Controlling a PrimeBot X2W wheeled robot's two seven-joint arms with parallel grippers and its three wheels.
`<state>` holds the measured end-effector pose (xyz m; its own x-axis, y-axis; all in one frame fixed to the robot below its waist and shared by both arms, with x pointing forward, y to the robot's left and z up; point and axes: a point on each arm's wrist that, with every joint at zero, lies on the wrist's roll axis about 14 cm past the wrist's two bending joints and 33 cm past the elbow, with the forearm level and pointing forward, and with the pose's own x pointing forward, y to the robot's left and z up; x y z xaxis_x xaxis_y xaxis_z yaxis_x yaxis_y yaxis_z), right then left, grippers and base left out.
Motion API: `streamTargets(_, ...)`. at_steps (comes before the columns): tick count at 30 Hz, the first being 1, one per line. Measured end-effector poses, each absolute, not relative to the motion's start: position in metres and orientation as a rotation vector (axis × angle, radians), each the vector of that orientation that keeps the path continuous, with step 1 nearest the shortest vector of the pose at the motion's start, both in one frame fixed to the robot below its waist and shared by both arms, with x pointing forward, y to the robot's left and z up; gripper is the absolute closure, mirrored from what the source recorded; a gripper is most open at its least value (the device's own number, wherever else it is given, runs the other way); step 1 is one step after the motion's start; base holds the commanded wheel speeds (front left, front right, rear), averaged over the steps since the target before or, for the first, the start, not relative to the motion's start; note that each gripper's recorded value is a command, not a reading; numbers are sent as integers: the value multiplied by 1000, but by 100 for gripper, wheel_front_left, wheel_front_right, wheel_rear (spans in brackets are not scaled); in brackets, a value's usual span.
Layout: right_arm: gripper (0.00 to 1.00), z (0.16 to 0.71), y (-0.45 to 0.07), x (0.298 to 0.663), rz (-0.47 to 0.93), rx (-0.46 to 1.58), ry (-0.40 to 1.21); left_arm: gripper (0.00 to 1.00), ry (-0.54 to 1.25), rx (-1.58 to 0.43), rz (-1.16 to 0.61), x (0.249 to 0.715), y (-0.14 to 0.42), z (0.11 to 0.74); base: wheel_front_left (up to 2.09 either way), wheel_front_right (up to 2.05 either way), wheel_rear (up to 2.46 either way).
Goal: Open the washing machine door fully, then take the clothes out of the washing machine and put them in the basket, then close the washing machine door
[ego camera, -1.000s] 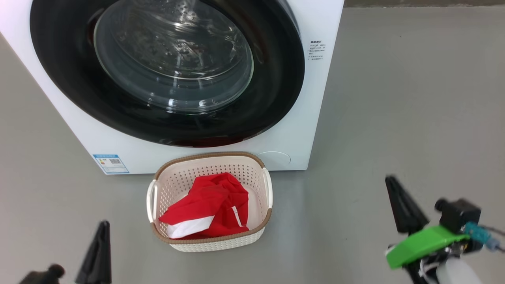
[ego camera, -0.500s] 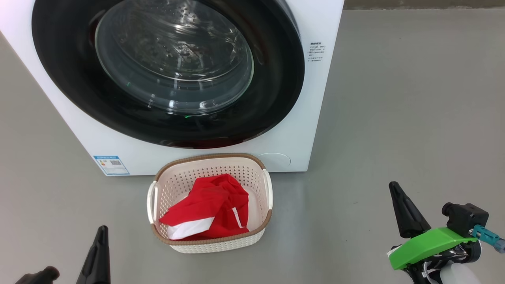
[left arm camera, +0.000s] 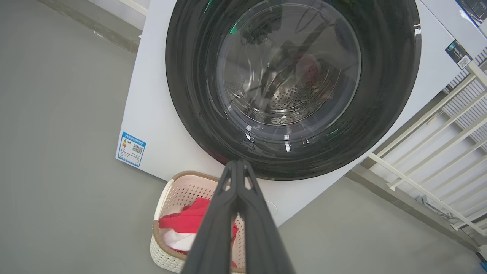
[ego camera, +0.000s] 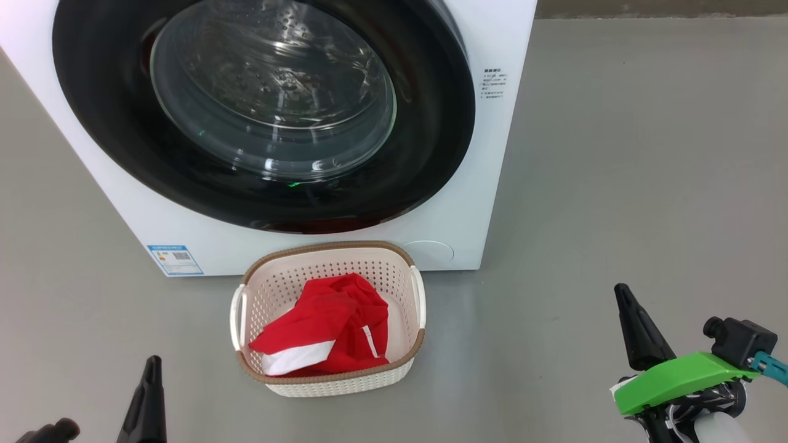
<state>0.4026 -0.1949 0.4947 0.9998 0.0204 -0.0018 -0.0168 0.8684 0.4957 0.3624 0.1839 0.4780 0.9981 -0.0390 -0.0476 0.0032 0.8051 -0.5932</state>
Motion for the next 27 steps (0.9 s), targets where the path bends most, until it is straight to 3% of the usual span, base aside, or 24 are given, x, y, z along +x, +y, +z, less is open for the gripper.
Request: streamTargets(27,100,491,-202,398,-32,811,31,100,90,-887,29,366,189,474,0,0,0)
